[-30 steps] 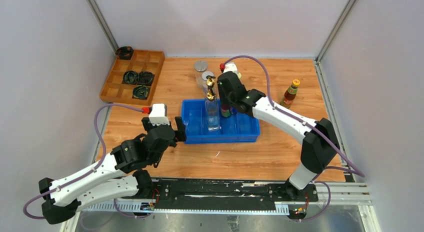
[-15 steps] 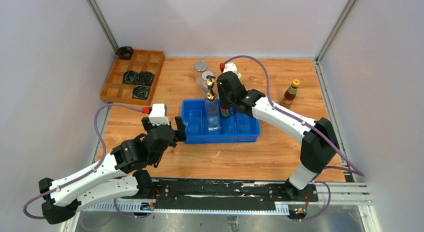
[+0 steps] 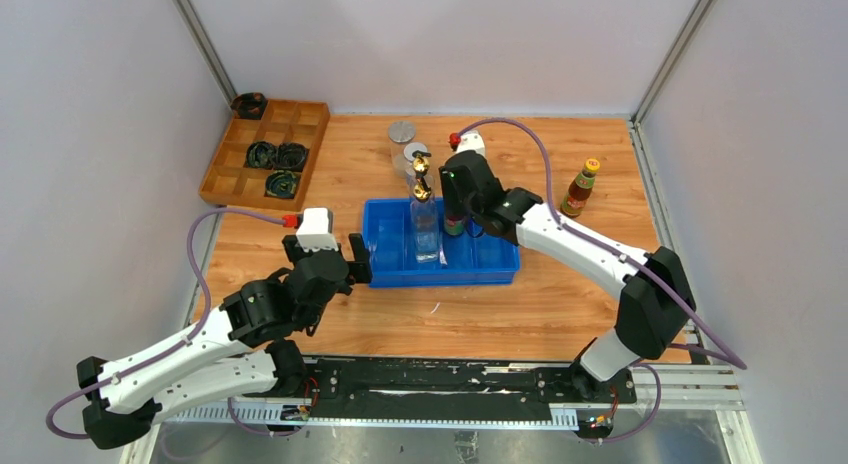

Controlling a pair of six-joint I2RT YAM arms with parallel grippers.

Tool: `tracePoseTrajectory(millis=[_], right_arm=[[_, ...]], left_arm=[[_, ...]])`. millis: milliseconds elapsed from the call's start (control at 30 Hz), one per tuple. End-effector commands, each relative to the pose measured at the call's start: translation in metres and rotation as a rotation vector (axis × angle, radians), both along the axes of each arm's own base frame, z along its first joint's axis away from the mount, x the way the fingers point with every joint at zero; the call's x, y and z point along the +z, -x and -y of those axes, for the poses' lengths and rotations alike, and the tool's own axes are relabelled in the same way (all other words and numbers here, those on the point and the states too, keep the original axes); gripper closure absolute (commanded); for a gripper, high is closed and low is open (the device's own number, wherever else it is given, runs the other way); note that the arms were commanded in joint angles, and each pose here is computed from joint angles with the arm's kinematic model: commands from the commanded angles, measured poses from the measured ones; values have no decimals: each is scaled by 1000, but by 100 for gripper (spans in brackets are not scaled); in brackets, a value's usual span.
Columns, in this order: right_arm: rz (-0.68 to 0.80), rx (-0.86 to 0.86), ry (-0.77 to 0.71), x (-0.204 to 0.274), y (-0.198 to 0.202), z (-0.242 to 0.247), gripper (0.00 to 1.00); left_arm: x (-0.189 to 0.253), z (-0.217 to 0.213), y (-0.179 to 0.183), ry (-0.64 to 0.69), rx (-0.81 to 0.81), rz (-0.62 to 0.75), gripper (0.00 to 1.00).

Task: Organize the condiment bottles
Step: Place the bottle in the storage box, then pick up the bottle from the center of the board.

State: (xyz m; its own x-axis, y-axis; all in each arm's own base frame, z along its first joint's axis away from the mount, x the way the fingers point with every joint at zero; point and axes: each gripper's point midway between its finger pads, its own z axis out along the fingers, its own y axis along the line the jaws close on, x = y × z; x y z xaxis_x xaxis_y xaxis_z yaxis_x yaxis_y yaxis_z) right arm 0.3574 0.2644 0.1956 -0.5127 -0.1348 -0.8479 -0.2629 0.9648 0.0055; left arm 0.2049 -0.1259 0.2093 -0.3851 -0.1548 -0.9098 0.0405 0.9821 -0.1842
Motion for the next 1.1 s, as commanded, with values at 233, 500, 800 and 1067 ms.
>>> tracePoseTrajectory(millis=[233,500,800,1067], right_arm=[[-9,65,-42,7,28,0,32],[-63,9,13,3,74,46,35],[5,-338,64,24,61,160,30],[-5,-609,127,24,11,241,27]], left_arm=[[0,-13,3,-9,33,8,0],[-3,-15,3,-17,41,4,1],[-9,-11,0,-38,42,-3,0],[2,-5,-3,-48,25,11,0]])
